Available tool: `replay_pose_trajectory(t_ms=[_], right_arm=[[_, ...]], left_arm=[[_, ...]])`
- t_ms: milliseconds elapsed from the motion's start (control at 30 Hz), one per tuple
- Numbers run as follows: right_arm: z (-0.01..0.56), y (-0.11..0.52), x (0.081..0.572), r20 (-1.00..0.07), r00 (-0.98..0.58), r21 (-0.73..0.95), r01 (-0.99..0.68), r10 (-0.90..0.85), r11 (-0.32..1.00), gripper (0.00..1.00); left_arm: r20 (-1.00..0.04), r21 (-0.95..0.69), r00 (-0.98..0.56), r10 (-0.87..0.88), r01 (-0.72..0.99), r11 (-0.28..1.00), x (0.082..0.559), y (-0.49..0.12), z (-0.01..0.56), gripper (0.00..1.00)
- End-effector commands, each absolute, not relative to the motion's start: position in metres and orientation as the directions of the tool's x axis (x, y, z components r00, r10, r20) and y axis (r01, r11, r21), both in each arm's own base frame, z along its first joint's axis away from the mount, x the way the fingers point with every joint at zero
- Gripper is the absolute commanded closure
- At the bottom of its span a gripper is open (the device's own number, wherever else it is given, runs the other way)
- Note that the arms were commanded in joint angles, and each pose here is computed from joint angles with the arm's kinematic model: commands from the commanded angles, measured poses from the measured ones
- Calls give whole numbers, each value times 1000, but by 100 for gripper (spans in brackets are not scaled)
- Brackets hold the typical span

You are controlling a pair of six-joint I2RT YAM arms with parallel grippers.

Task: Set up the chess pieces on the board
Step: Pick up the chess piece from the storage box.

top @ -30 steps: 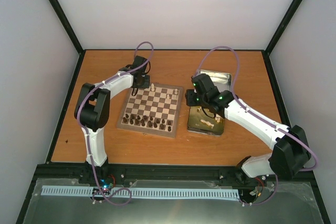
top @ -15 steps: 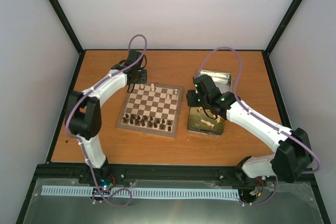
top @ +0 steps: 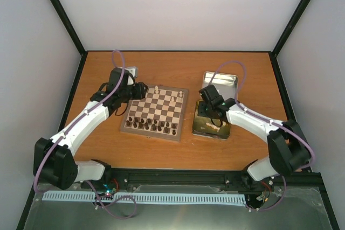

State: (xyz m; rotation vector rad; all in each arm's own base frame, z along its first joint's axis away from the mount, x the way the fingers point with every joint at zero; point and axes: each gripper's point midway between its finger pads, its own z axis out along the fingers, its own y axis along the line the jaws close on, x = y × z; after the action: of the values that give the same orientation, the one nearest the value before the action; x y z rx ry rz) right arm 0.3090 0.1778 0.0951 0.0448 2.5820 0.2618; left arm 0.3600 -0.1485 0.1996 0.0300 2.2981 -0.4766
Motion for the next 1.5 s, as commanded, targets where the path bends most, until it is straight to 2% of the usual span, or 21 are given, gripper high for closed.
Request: replay_pose_trajectory(t_ms=[0,300,667,933,1133,1467], right_arm=[[92,175,339,-542,-802,226,150,252,963,52],[53,159,349,-507,-813,85,283,286,955,53],[30,162,344,-456,-855,46,253,245,966,59],[18,150,326,-423,-877,3,251,229,968,59],[17,148,320,-420,-879,14,242,226,970,65],[12,158,329,-426,-893,47,136,143,990,72]], left_arm=[[-710,-415,-686,-162,220,883,354,-161,211,52],[-707,-400,-690,-155,210,892,352,-157,194,51],[-702,-378,-699,-134,207,902,354,-156,182,51],[-698,-387,-703,-135,212,897,357,-159,180,51],[-696,-390,-706,-133,215,895,356,-160,179,51],[-694,-388,-708,-130,215,896,355,-160,179,51]])
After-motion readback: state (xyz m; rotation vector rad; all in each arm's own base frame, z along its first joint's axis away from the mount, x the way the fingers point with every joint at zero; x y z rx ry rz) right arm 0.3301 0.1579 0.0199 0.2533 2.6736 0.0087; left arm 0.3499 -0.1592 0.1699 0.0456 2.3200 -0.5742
